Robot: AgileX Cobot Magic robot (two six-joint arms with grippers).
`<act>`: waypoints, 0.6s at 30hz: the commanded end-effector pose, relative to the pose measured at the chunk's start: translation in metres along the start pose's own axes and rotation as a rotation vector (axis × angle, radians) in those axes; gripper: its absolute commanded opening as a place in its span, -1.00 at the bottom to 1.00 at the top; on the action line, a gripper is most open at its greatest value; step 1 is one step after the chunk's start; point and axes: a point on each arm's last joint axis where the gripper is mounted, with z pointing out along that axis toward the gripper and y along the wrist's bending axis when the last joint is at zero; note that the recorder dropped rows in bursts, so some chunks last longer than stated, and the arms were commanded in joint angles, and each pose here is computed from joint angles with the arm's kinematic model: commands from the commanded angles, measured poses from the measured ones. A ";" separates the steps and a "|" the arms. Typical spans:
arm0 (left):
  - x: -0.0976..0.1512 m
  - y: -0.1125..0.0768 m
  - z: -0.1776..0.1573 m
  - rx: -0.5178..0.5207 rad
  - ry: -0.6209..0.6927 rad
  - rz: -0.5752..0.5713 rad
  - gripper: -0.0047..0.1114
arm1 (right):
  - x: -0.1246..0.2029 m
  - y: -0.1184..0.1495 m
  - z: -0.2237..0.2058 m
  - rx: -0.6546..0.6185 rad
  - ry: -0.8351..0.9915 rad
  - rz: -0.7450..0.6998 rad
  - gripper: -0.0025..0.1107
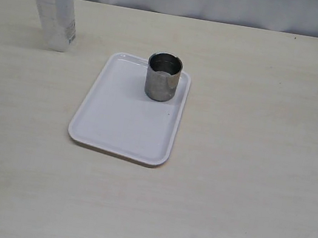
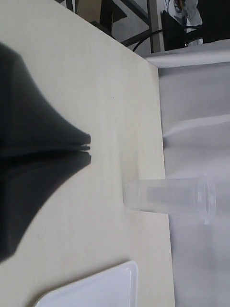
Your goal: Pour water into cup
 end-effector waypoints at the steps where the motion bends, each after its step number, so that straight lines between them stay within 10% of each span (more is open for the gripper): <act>1: 0.001 0.000 0.000 -0.002 -0.002 -0.004 -0.92 | 0.015 -0.001 -0.002 0.013 0.148 -0.016 0.98; 18: 0.001 0.000 0.000 -0.002 -0.002 -0.004 -0.92 | 0.052 -0.003 -0.016 0.049 0.584 0.053 0.98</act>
